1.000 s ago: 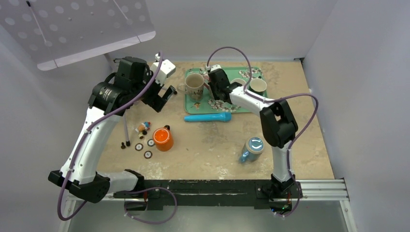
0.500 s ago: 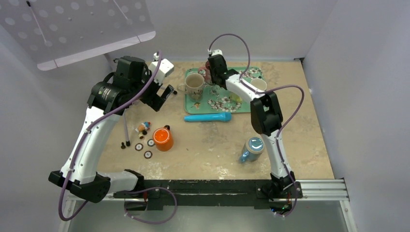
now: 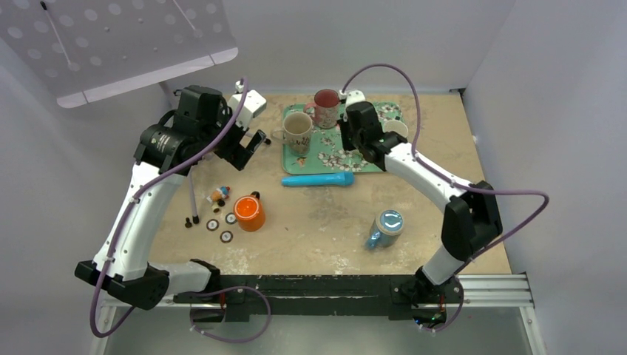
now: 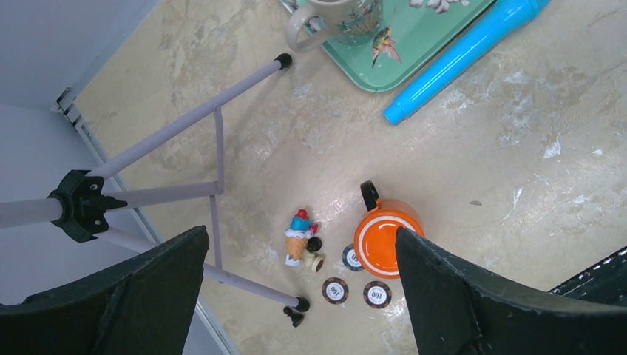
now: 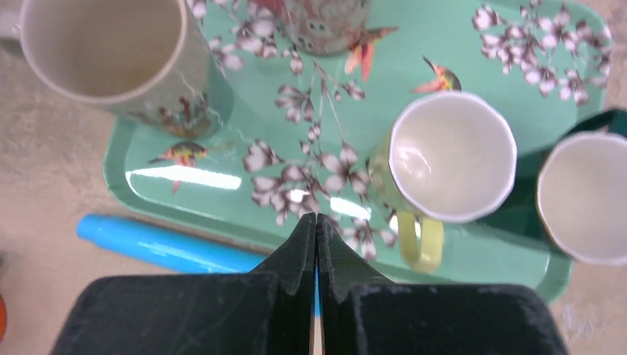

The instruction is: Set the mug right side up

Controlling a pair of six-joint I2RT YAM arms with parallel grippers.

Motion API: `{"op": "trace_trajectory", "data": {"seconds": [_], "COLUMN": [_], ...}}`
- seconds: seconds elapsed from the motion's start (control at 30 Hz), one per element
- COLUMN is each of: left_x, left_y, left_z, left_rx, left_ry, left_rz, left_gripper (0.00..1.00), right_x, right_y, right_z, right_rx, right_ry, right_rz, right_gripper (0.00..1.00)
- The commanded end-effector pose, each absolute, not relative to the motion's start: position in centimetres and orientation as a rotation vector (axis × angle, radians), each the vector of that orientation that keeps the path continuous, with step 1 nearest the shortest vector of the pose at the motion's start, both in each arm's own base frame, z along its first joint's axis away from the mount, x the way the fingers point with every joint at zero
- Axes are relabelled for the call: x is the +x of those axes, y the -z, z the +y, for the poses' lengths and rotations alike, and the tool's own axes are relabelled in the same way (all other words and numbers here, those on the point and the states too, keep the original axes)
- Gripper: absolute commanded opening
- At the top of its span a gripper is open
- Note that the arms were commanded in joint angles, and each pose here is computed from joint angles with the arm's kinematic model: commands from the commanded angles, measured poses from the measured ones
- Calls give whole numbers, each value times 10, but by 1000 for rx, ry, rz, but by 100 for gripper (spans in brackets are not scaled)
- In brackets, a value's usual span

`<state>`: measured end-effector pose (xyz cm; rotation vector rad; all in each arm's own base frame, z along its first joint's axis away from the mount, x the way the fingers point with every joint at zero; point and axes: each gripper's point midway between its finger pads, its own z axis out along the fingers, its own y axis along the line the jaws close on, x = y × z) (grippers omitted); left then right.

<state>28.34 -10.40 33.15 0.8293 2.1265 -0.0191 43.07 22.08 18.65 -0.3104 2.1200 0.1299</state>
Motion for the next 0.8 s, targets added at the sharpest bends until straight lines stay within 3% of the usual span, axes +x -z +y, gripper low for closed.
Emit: {"op": "trace_trajectory", "data": {"seconds": [0.0,0.33,0.77], "left_x": [285,282,278], "left_y": [-339,-339,-337], "left_z": [-109,-112,-105], "left_rx": [821,832,837], "left_ry": [62,85,51], "left_rz": [2106,2106,2102], "left_gripper": [100,100,100], "right_x": [400,362,452], "right_y": [-167,-109,-102], "right_z": [194,176,170], "right_rx": [-214,-31,53], "right_ry": [-91,-89,37], "right_rz": [2196,2384,2310], "right_gripper": [0,0,0]}}
